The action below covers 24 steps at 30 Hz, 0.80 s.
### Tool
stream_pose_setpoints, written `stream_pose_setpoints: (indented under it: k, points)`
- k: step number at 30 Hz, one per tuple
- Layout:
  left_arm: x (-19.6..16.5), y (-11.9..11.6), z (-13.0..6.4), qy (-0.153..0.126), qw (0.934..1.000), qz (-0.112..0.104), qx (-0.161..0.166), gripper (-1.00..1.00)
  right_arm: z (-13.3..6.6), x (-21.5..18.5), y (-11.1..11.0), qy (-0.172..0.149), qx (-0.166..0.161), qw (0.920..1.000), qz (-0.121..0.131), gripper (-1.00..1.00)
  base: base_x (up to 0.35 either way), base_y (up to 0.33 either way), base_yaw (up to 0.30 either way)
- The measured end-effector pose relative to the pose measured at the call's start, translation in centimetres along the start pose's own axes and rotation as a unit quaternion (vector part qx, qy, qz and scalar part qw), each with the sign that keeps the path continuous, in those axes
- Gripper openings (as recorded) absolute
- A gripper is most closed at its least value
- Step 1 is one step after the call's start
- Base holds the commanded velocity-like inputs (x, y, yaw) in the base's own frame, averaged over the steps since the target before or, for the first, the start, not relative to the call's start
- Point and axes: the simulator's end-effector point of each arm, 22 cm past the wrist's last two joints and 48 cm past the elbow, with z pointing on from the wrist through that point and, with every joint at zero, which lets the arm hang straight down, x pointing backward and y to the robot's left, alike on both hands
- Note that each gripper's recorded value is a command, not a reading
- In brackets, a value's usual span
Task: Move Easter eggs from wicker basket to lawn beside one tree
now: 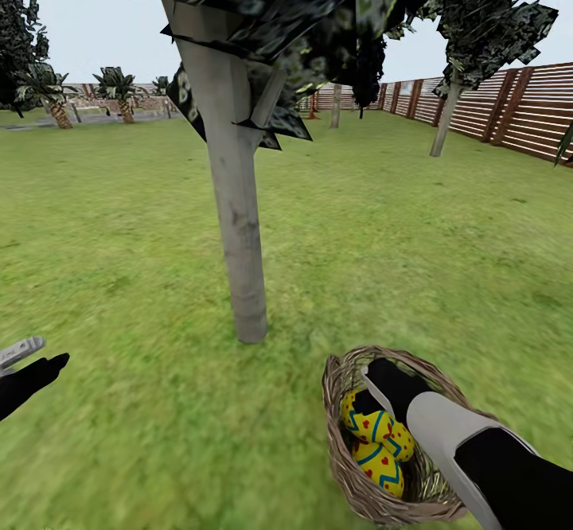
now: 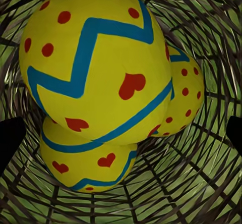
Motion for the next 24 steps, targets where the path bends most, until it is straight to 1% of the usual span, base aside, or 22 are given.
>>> stream_pose_setpoints:
  k: [4,13,16,24]
  points:
    - [0.7,0.1,0.5,0.006,1.0000,0.003,-0.004,1.00,0.8,0.4,0.3,0.006,-0.002,1.0000,-0.002,1.00,0.000,0.000,0.000]
    - [0.7,0.1,0.5,0.007,1.0000,0.003,-0.004,1.00,0.7,0.0,0.3,0.000,-0.002,1.0000,-0.003,1.00,0.000,0.000,0.000]
    - [1.2,0.2,0.9,0.011,0.9999,0.006,-0.007,1.00,1.3,0.2,0.6,0.004,-0.004,1.0000,-0.004,1.00,0.000,0.000,0.000]
    - [1.3,0.3,1.0,0.013,0.9999,0.006,-0.008,1.00,1.4,0.1,0.6,0.003,-0.004,1.0000,-0.004,1.00,0.000,0.000,0.000]
